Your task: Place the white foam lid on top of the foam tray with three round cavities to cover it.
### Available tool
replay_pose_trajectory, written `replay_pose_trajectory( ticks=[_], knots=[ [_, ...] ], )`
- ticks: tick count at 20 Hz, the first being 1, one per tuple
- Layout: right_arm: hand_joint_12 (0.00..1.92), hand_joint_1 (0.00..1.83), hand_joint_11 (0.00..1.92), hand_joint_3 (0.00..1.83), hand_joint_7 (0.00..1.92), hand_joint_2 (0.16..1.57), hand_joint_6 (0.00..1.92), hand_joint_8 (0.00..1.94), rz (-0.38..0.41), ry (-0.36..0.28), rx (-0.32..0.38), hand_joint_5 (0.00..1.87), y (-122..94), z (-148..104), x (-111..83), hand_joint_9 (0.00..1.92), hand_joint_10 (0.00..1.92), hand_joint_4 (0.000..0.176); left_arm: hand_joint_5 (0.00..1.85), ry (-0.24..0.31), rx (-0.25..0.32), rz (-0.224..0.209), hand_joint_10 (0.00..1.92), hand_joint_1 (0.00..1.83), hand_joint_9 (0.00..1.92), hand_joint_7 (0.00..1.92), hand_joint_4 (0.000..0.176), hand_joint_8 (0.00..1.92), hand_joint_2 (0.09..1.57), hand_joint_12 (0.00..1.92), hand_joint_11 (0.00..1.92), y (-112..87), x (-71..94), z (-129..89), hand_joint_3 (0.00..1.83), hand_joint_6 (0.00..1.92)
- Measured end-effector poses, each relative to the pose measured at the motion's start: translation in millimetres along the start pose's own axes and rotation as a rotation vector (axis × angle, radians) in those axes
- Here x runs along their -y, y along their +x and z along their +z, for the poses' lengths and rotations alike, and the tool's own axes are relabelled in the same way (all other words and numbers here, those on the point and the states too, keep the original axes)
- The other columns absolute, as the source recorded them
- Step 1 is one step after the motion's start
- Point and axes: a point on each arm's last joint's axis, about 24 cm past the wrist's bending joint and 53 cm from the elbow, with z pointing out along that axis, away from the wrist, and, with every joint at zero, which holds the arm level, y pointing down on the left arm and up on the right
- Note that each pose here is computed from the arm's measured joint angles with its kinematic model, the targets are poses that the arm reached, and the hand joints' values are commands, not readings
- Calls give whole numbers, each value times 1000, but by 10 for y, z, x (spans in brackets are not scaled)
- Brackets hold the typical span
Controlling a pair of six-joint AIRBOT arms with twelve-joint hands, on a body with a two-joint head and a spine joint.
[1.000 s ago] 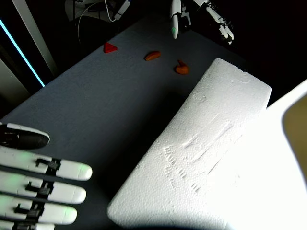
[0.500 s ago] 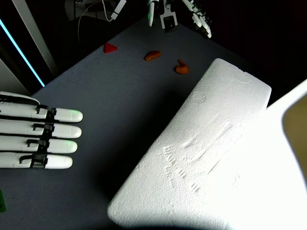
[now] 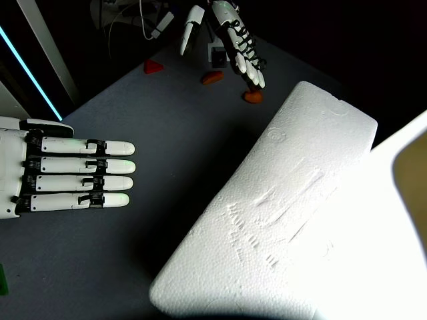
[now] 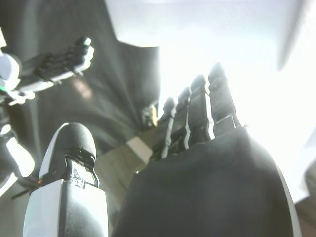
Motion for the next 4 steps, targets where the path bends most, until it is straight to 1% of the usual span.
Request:
replay_pose_trajectory(
  ticks=[2, 3, 4],
  knots=[
    [278, 375, 0, 0, 0, 1231, 0, 0, 3, 12, 0, 0, -3, 1, 35, 6, 3, 0, 56, -11, -7, -2, 0, 368, 0, 0, 17, 0, 1256, 0, 0, 22, -41, 24, 3, 18],
    [325, 364, 0, 0, 0, 1229, 0, 0, 4, 11, 6, 0, -16, 1, 36, 8, 3, 0, 49, -9, -10, 1, 0, 389, 0, 0, 27, 0, 1260, 0, 0, 20, -35, 41, 4, 13],
    [379, 357, 0, 0, 0, 1226, 0, 0, 5, 11, 8, 0, -22, 1, 35, 13, 6, 0, 36, -7, -12, 3, 0, 381, 0, 0, 42, 0, 1263, 0, 0, 22, -28, 48, 5, 7]
  ],
)
